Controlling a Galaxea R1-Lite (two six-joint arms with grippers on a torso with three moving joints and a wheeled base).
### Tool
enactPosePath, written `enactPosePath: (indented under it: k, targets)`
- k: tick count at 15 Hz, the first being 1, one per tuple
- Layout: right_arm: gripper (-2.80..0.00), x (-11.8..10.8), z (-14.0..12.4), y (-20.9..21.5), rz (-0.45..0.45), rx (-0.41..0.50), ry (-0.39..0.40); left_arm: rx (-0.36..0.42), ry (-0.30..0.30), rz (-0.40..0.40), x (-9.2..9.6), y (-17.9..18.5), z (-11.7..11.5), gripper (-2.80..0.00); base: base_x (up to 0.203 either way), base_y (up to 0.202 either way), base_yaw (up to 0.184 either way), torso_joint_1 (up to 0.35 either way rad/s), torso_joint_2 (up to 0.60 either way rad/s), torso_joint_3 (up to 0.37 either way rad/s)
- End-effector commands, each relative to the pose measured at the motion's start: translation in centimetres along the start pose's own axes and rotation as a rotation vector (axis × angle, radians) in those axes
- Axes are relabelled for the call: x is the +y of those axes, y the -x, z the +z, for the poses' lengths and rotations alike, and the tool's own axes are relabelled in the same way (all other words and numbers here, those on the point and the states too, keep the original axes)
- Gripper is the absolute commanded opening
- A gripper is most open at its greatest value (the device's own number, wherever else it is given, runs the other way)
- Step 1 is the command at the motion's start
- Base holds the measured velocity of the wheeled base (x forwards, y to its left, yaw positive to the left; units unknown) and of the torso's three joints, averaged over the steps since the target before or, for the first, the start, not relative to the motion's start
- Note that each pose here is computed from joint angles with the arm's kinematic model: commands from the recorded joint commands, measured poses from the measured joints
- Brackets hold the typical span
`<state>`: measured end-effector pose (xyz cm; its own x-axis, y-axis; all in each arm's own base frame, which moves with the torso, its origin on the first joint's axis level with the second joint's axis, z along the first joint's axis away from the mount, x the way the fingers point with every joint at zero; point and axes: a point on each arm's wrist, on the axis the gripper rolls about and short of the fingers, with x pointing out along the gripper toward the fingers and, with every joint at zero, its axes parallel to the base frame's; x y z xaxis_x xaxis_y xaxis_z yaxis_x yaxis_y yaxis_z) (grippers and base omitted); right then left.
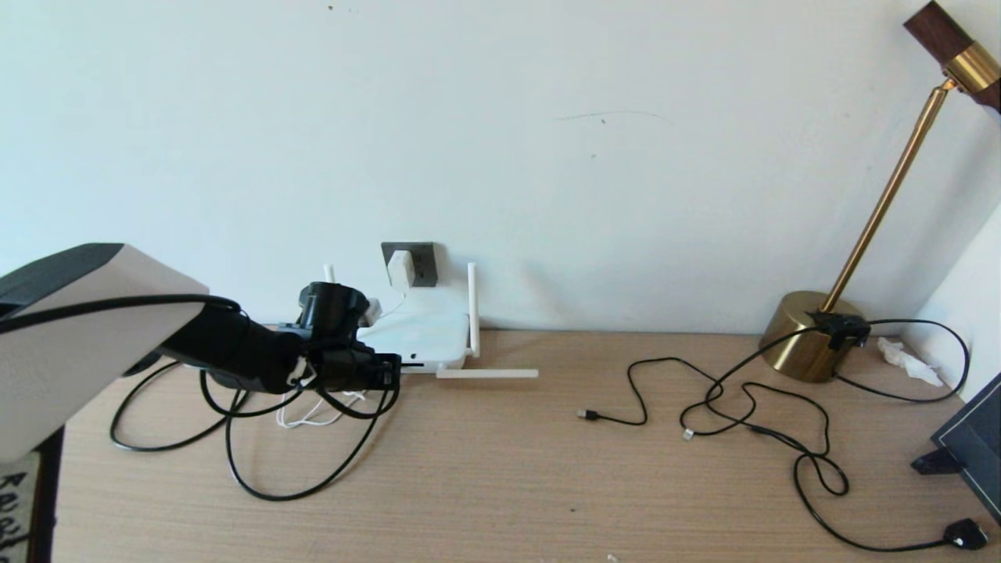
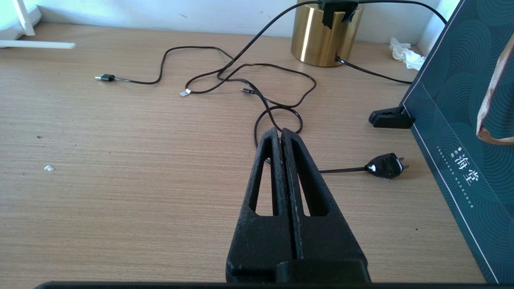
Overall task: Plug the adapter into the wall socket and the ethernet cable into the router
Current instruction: Plug cable into router interface
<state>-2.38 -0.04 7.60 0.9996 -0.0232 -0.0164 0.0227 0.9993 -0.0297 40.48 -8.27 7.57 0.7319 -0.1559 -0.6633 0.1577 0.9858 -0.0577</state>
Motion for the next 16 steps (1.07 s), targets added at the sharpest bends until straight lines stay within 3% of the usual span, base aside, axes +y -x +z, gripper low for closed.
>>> enactPosePath:
  k: [1, 16]
  targets:
    - [-2.80, 0.00, 0.00, -0.01, 0.000, 0.002, 0.001, 0.000, 0.001, -0.001, -0.05, 0.22, -0.10, -2.80, 0.000, 0.000, 0.000, 0.000, 0.00, 0.000]
    - [-2.80, 0.00, 0.00, -0.01, 0.001, 0.002, 0.001, -0.001, 0.041, -0.012, -0.74, 0.50, -0.13, -2.80, 0.000, 0.000, 0.000, 0.000, 0.00, 0.000]
